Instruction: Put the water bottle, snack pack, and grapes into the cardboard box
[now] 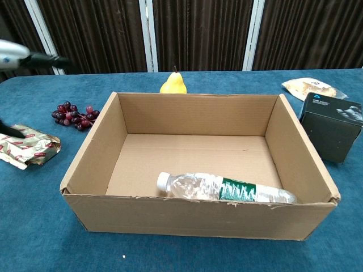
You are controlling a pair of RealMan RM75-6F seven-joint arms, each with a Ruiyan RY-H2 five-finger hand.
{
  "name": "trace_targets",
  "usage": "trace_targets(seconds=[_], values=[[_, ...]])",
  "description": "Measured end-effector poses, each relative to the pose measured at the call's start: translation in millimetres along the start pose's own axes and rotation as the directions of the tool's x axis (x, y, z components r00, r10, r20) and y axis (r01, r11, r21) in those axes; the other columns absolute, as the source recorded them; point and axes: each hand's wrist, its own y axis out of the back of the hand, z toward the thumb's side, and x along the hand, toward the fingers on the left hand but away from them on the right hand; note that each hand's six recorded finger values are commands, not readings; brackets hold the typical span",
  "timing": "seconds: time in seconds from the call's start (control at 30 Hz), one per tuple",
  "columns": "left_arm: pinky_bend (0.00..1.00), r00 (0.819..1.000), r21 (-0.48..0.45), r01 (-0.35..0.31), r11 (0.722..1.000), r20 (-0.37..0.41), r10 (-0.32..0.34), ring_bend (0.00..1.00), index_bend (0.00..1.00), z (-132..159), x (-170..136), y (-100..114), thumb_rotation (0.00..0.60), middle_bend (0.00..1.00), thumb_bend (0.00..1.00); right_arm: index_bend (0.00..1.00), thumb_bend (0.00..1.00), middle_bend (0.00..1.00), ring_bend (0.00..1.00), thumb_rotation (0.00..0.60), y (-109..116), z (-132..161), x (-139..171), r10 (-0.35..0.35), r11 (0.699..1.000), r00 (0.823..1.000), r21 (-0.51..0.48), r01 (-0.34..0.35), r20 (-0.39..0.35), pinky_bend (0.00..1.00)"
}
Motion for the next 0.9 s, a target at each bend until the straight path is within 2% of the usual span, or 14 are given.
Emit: trace_targets(seconds=[0.1,0.33,0.5,0.6,0.9], values=[[0.06,0.998,0.007,0.030,1.000,-0.049,-0.030,0.00,0.02,-22,-7,-12,0.583,0.00,0.00,0.00,0.02,0.00,0.00,0.600,-1,-1,-1,0.004,1.000,1.000,0.005,-0.004,0.004,0.00],[0.06,0.992,0.043,0.041,0.998,-0.121,-0.035,0.00,0.03,-59,-11,-34,0.584,0.00,0.00,0.00,0.02,0.00,0.00,0.600,-9,2,-6,0.031,0.999,1.000,0.024,-0.031,0.004,0.00],[0.07,0.978,0.055,0.064,0.996,-0.201,-0.051,0.00,0.05,-87,-15,-51,0.583,0.00,0.00,0.00,0.02,0.00,0.00,0.600,-12,1,-8,0.037,0.999,0.999,0.031,-0.037,0.016,0.00],[0.07,0.971,0.039,0.070,0.997,-0.230,-0.060,0.00,0.05,-96,-13,-60,0.580,0.00,0.00,0.00,0.02,0.00,0.00,0.600,-12,0,-9,0.034,0.999,0.999,0.039,-0.035,0.023,0.00],[0.07,0.967,0.017,0.092,0.996,-0.240,-0.086,0.00,0.09,-107,14,-79,0.583,0.00,0.00,0.00,0.02,0.00,0.00,0.600,-16,1,-15,0.037,0.998,0.999,0.055,-0.039,0.038,0.00]])
